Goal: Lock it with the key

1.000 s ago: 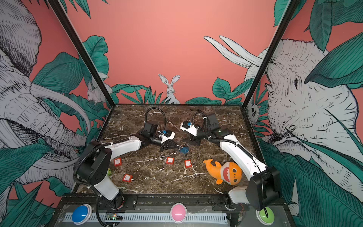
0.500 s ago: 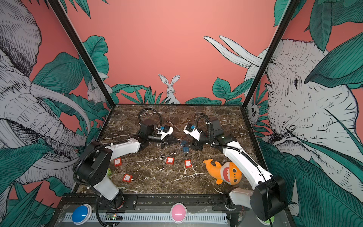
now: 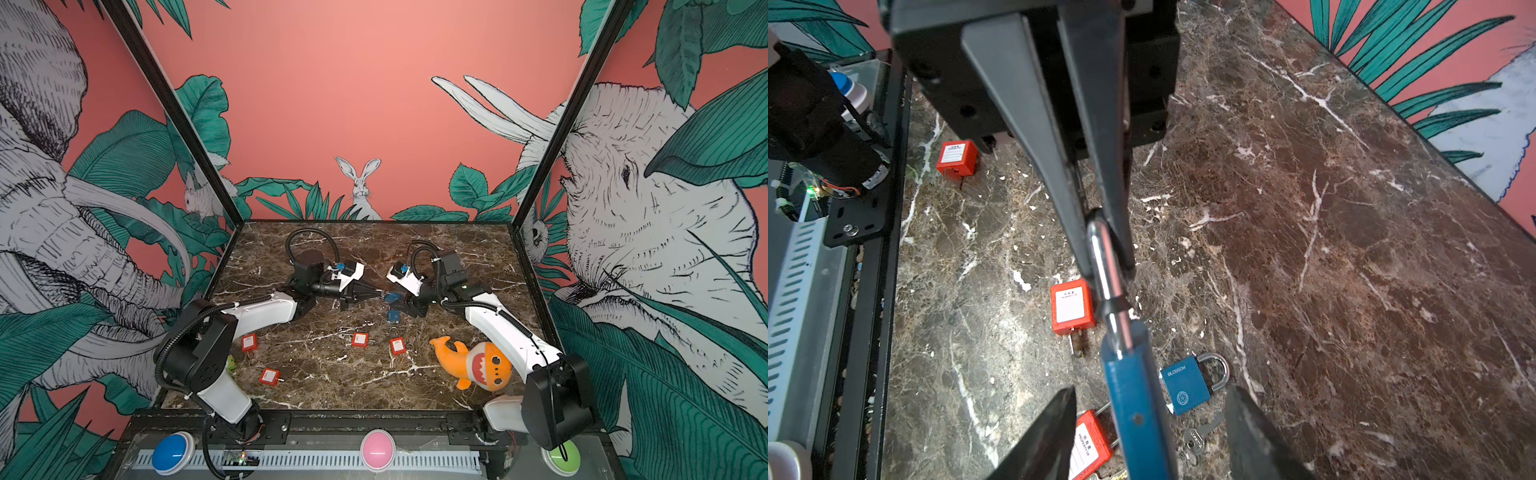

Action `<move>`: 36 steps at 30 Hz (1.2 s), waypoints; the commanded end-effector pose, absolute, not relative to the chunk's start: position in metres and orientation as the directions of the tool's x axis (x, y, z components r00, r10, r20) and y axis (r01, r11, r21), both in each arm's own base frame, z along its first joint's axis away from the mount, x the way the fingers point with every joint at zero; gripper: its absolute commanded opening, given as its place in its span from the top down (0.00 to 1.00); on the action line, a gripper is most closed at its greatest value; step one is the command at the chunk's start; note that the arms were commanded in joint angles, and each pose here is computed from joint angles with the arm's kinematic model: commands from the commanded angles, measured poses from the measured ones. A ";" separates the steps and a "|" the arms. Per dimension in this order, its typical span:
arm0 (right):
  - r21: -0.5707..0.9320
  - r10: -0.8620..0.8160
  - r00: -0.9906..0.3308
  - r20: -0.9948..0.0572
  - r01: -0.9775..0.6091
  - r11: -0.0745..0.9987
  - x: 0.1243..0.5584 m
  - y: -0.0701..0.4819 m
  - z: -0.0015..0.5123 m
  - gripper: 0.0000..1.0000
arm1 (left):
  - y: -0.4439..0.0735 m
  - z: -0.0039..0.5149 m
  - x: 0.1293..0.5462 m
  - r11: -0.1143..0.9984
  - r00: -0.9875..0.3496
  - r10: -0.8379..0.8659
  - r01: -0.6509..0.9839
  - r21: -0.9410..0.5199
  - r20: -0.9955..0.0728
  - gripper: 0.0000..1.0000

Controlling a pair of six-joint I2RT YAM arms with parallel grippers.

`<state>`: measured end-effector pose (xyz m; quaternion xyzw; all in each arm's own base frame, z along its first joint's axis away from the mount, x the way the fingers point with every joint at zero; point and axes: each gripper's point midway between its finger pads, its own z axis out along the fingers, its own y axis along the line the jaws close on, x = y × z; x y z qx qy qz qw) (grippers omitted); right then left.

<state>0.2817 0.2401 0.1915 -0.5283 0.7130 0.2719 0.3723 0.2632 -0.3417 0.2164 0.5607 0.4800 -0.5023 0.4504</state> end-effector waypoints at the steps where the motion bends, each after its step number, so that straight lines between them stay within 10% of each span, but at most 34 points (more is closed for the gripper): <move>1: -0.030 -0.538 -0.116 -0.835 -0.967 0.255 0.288 0.245 0.196 0.51 | -0.340 0.254 0.254 -0.169 0.133 0.005 0.977 0.130 -0.991 1.00; 19: -0.014 -0.511 -0.078 -0.856 -0.985 0.174 0.276 0.252 0.204 0.91 | -0.343 0.248 0.258 -0.172 0.140 0.046 0.976 0.130 -0.989 1.00; 26: -0.039 -0.545 -0.053 -0.837 -0.987 0.157 0.268 0.245 0.215 0.99 | -0.332 0.232 0.256 -0.161 0.238 0.233 0.966 0.204 -0.943 0.71; 36: -0.035 -0.565 -0.052 -0.823 -0.989 0.142 0.265 0.244 0.220 1.00 | -0.329 0.229 0.249 -0.197 0.213 0.302 0.968 0.158 -0.929 0.64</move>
